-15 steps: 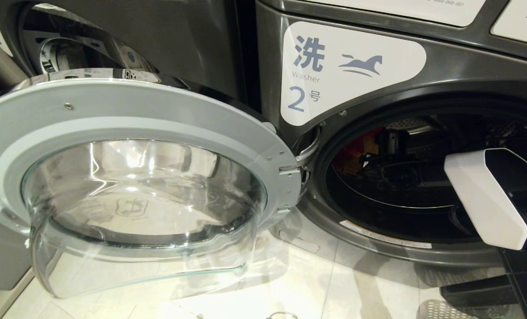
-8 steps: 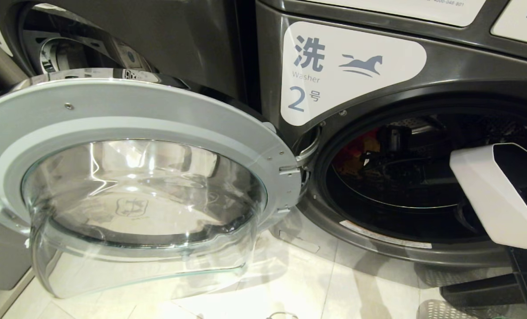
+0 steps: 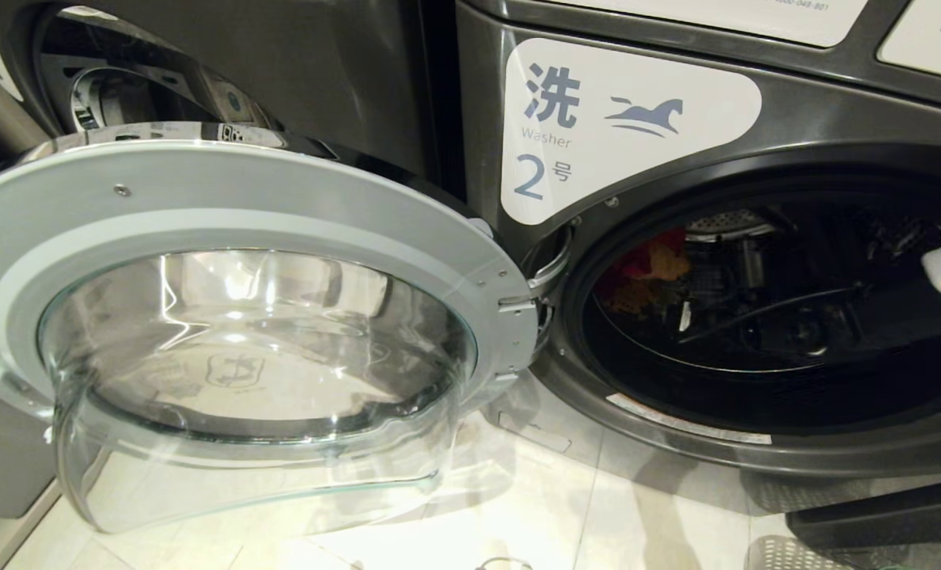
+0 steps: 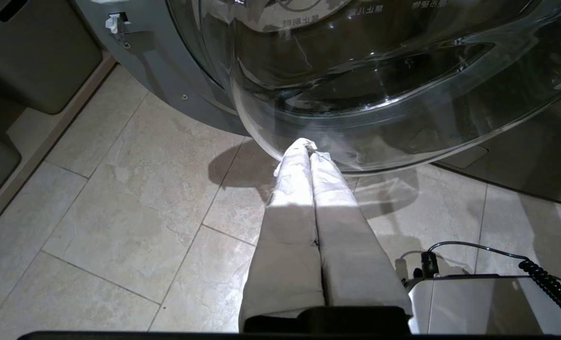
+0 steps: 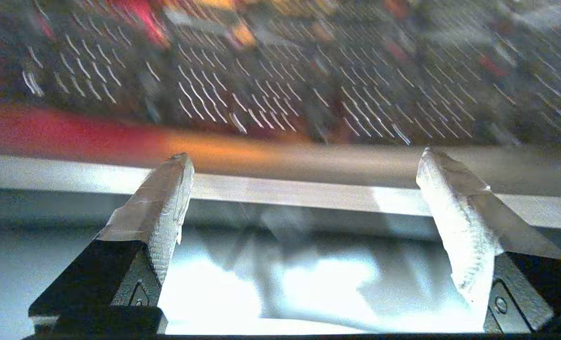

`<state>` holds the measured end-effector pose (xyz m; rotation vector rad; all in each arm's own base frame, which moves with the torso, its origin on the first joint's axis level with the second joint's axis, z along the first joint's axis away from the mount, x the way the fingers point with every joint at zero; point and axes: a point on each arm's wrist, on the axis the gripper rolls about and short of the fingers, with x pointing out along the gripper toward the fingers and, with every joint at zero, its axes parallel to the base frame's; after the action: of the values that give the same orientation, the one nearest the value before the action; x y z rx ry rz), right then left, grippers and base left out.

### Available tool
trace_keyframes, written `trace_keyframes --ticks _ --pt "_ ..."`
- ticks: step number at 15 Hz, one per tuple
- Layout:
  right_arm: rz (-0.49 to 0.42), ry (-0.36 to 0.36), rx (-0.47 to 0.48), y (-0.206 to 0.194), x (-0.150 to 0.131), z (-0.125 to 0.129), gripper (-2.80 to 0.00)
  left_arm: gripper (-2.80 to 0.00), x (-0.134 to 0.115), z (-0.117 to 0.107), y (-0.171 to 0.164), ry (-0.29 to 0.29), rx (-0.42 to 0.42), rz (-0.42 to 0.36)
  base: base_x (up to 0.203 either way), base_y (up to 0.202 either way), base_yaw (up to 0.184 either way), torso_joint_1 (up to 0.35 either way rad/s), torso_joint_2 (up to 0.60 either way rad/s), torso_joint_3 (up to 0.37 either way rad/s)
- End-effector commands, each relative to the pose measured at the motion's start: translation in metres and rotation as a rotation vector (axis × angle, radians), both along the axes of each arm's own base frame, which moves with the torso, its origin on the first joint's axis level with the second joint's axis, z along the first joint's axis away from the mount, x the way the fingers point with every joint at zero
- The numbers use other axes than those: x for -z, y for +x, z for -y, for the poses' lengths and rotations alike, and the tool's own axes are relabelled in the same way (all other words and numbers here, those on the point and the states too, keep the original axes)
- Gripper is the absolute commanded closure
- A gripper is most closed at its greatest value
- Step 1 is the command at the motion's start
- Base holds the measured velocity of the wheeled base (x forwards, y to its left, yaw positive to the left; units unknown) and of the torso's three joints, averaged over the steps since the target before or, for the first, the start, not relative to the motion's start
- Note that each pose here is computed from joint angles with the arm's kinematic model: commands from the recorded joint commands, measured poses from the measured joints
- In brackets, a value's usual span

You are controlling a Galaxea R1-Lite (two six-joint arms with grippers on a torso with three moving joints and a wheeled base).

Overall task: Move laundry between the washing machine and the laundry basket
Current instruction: Pick a cloth and place it into the basket

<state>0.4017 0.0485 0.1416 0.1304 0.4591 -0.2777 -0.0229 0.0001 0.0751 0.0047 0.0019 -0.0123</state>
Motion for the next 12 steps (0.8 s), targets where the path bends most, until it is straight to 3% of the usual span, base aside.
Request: trace_keyframes --ticks 1,6,12 --pt "0.020 0.010 -0.023 -0.058 -0.028 0.004 -2.80 0.00 0.000 0.000 0.000 0.000 0.000 -0.001 0.000 0.000 0.000 0.000 0.00 0.000" --pt "-0.014 0.030 -0.175 -0.163 -0.033 0.007 -2.80 0.00 0.000 0.000 0.000 0.000 0.000 -0.001 0.000 0.000 0.000 0.000 0.00 0.000" --pt "-0.115 -0.046 -0.328 -0.229 -0.002 0.008 -2.80 0.00 0.000 0.000 0.000 0.000 0.000 -0.001 0.000 0.000 0.000 0.000 0.00 0.000"
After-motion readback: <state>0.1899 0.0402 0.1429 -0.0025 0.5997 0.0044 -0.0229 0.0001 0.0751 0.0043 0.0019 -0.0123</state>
